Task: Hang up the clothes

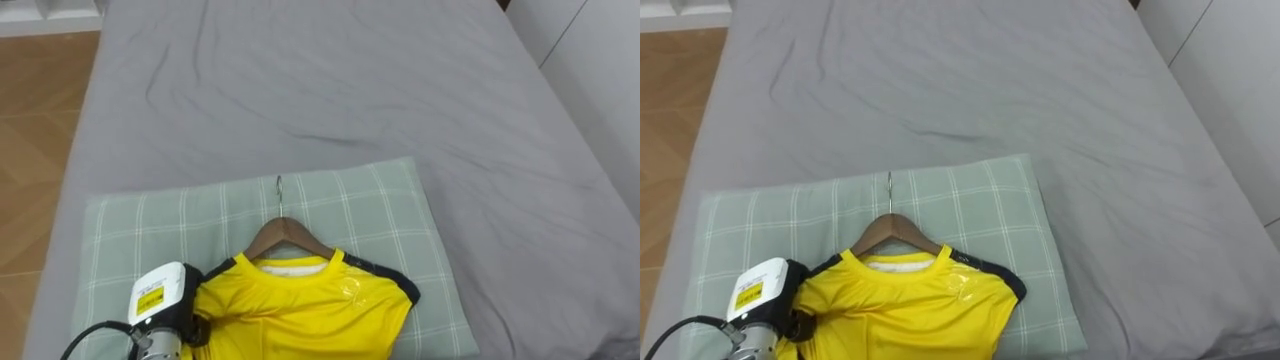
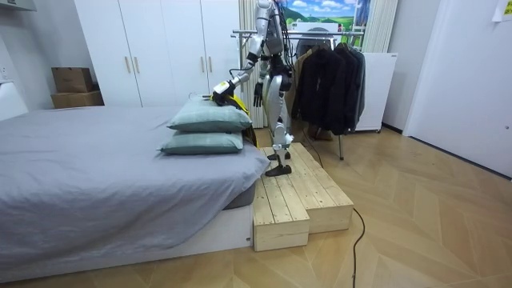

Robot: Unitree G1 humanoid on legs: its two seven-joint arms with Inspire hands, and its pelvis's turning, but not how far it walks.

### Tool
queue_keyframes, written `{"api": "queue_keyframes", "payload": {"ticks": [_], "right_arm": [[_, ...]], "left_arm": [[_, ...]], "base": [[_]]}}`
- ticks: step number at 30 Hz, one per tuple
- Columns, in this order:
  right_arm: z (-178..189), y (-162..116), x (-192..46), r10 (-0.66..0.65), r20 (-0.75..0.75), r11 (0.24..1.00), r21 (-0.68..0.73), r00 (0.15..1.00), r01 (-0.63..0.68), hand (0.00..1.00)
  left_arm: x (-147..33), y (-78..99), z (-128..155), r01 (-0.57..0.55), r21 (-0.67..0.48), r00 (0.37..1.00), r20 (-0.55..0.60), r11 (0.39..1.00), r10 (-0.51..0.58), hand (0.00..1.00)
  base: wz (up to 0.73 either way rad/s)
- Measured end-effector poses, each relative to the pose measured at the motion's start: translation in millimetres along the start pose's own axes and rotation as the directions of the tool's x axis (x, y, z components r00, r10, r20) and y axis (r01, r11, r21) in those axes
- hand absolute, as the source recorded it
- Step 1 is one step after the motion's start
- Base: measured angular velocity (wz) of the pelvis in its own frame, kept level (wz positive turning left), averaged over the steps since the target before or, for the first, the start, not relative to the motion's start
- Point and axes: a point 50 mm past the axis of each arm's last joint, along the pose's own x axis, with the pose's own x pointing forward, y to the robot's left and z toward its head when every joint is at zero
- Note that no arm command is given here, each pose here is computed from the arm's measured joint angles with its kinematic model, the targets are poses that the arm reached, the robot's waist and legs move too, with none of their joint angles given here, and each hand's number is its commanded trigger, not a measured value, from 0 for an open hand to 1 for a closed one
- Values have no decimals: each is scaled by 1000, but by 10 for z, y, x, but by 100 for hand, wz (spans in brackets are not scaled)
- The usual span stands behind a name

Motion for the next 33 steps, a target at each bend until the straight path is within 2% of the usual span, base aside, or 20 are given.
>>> {"api": "queue_keyframes", "payload": {"ticks": [25, 33], "right_arm": [[-124, -7, -17, -31, -35, 999, 14, 999, 32, 0], [-144, -26, -21, -70, -39, 997, 18, 997, 71, 0]], "left_arm": [[-36, -39, 44, -35, -29, 999, 2, 999, 35, 100], [-82, -13, 132, -129, -76, 990, 44, 989, 133, 100]], "base": [[3], [4]]}}
